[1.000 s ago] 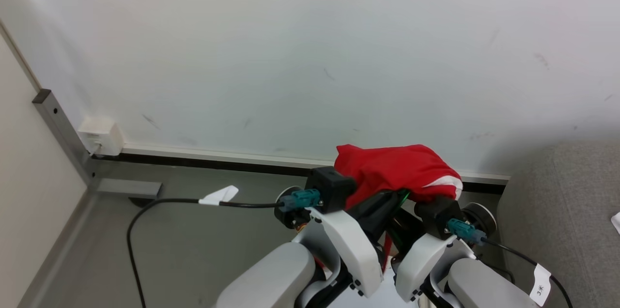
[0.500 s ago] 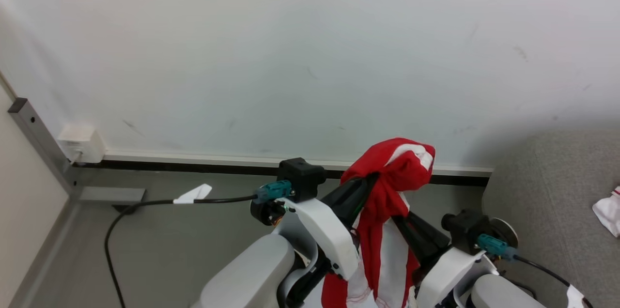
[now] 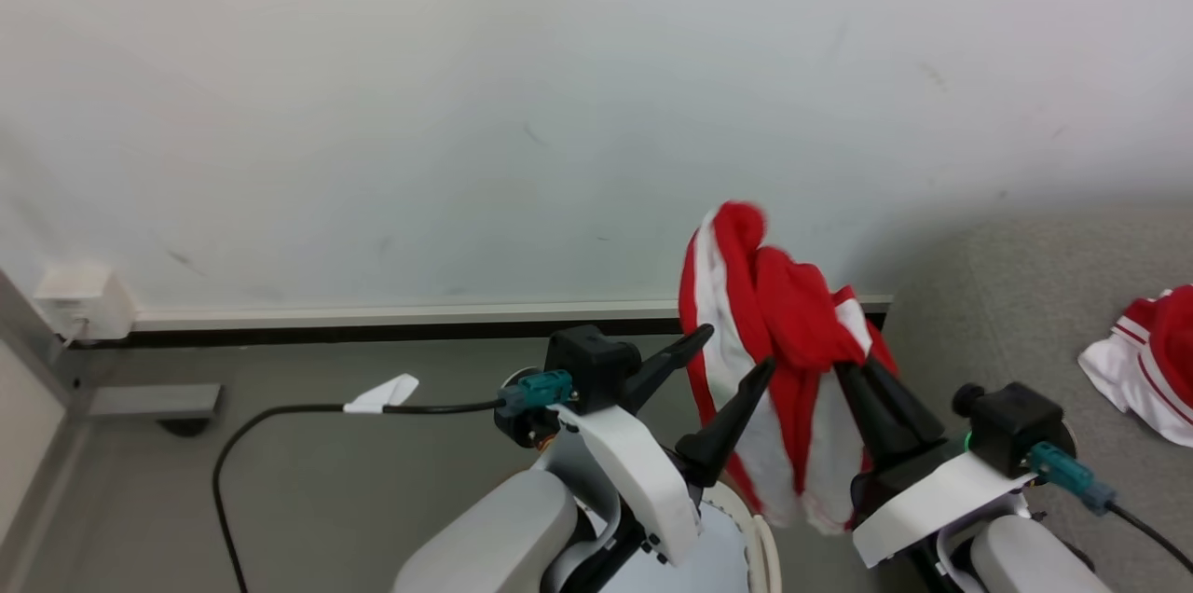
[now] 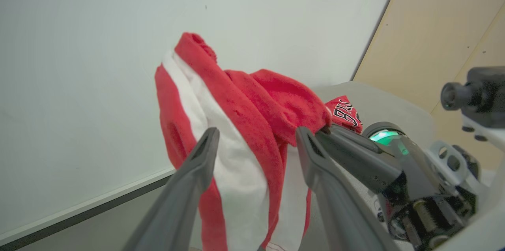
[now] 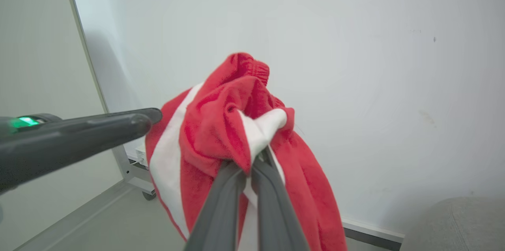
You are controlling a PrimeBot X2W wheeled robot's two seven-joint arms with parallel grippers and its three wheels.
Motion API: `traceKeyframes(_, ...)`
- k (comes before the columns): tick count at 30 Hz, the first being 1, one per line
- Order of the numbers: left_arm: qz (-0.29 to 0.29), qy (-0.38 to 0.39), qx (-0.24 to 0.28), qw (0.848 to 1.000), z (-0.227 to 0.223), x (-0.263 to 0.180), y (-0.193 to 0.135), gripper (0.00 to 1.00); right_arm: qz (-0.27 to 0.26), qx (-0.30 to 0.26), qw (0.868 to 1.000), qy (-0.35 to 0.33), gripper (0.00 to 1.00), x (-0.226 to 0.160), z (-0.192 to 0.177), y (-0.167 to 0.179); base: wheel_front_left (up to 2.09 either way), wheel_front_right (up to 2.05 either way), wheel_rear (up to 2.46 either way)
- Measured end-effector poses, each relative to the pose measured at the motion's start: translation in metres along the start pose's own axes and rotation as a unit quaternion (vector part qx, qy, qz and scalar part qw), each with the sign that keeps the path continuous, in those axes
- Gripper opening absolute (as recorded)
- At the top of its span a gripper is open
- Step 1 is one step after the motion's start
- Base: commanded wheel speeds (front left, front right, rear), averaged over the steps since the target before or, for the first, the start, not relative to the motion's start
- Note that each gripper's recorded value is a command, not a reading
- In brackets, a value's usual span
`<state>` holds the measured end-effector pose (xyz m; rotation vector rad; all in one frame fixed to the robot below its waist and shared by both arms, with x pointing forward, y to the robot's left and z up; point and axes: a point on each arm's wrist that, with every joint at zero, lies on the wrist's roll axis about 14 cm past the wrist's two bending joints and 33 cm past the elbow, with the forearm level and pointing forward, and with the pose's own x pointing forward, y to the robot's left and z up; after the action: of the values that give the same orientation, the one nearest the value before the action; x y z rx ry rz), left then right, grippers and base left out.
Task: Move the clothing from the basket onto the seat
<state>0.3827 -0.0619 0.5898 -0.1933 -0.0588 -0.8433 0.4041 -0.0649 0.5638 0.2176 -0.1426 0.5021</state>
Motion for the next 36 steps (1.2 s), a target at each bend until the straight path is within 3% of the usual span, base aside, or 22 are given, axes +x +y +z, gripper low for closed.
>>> traceKeyframes(10, -0.089, -0.026, 0.016, 0.996, 0.000, 0.016, -0.047, 1.00, -0.099, -0.040, 0.993, -0.051, 0.00, -0.041, 0.042, -0.067, 0.00, 0.00, 0.00)
traceKeyframes(21, -0.182, -0.009, 0.031, 0.983, -0.026, 0.036, -0.104, 1.00, -0.226, -0.075, 0.970, -0.054, 0.00, -0.131, 0.056, -0.128, 0.00, 0.00, 0.00)
traceKeyframes(29, -0.239, 0.002, 0.046, 0.970, -0.045, 0.045, -0.141, 1.00, -0.293, -0.088, 0.949, -0.074, 0.00, -0.183, 0.073, -0.144, 0.00, 0.00, 0.00)
traceKeyframes(36, -0.253, 0.019, 0.034, 0.967, -0.061, 0.049, -0.148, 1.00, -0.320, -0.095, 0.940, -0.071, 0.00, -0.201, 0.074, -0.152, 0.00, 0.00, 0.00)
